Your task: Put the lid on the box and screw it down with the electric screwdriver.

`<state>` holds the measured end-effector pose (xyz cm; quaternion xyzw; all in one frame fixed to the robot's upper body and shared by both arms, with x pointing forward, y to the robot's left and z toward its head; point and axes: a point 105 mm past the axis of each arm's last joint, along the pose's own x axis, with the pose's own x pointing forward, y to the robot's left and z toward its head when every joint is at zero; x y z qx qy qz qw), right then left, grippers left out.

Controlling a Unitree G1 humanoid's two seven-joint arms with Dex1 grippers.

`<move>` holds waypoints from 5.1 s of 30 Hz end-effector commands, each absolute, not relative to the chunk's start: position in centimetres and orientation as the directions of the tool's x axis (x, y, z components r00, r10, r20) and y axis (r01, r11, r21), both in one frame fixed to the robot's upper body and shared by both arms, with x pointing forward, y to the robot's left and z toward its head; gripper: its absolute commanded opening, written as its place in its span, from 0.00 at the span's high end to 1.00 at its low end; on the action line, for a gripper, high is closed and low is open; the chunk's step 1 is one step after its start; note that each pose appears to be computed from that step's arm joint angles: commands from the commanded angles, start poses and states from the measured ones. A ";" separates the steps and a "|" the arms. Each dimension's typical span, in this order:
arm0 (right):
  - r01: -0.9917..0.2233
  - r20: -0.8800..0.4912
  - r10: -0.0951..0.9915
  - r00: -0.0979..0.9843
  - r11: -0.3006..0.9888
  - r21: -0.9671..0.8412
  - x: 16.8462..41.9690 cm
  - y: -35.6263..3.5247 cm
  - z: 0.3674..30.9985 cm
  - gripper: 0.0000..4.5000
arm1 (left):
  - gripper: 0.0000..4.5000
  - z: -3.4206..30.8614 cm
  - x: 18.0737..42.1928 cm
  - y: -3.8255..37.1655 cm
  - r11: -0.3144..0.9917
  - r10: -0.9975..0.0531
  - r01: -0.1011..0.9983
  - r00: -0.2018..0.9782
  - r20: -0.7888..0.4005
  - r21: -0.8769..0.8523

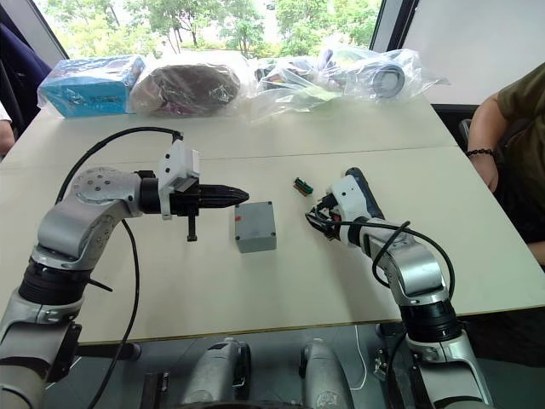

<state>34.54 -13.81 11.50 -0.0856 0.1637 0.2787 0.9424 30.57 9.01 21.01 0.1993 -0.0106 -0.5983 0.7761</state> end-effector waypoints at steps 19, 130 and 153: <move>-0.566 -0.288 0.533 0.795 0.824 -0.037 35.1 -13.1 12.9 0.39 | 1.00 20.5 30.1 9.2 0.202 -0.923 0.915 0.297 -0.243 0.350; -0.658 -0.626 0.390 0.675 0.702 -0.273 34.3 -15.3 21.1 0.01 | 1.00 20.7 30.7 10.1 0.171 -0.931 0.907 0.277 -0.238 0.386; -0.439 -0.924 0.103 0.368 0.896 -0.074 37.2 -21.7 14.8 0.01 | 1.00 22.1 30.3 7.6 0.177 -0.958 0.893 0.252 -0.135 0.414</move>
